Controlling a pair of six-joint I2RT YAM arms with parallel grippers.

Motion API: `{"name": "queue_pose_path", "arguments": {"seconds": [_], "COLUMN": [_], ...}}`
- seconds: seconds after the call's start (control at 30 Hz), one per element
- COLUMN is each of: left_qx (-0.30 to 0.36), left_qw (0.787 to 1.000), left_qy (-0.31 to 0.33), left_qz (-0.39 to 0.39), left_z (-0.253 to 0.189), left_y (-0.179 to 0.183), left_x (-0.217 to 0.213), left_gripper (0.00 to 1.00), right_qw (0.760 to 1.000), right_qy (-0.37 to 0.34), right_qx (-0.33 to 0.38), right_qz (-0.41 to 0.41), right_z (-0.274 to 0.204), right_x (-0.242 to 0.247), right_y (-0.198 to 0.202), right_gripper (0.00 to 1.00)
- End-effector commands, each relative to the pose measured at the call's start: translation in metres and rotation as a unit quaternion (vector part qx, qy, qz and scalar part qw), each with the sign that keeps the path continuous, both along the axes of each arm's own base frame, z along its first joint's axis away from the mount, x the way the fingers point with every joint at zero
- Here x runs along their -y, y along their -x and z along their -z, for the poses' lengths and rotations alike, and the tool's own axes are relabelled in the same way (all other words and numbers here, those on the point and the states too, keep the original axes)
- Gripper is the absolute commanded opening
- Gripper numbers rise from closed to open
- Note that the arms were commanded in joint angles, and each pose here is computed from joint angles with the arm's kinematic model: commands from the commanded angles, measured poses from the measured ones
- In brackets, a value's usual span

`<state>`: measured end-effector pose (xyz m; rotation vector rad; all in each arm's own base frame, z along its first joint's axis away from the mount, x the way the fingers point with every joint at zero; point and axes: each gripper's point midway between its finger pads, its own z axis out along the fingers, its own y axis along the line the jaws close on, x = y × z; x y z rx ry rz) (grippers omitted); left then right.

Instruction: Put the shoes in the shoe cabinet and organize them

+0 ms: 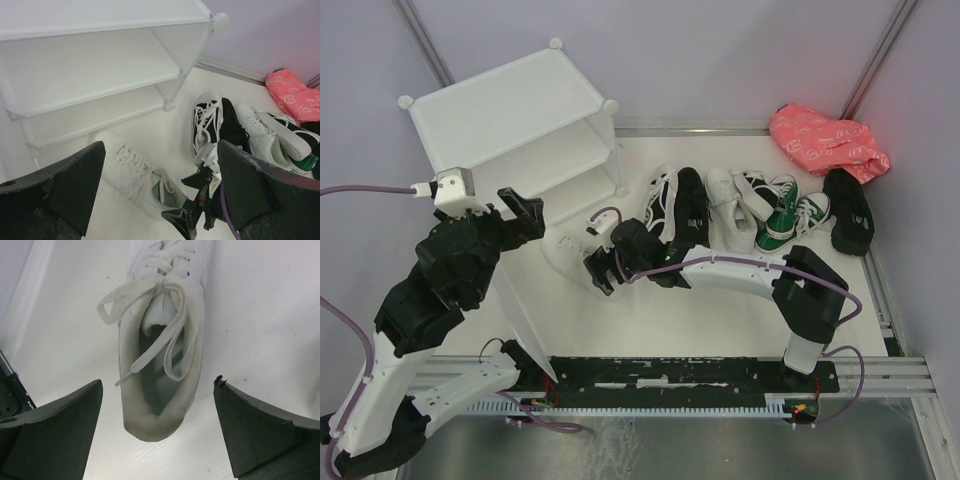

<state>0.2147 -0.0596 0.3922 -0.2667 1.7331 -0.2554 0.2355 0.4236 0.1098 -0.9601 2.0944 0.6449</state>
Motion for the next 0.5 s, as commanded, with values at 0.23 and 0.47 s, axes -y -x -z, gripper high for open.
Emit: {"name": "queue_pose_path", "arguments": {"seconds": [0.23,0.47], "left_qx": [0.030,0.029], "left_qw": [0.999,0.999], "left_qy": [-0.010,-0.012], "left_qz": [-0.003,-0.005], "left_z": [-0.013,-0.008], "left_y": [0.002,0.004], "left_x": [-0.007,-0.010], "left_gripper": [0.99,0.99], "right_qw": [0.995,0.999], "right_qy": [-0.081,-0.035], "right_qx": [0.048,0.025], "right_qz": [-0.011,-0.013], "right_z": [-0.074,-0.042], "right_x": [-0.023,-0.005], "right_y": [-0.003,0.013], "right_gripper": [0.99,0.99]}}
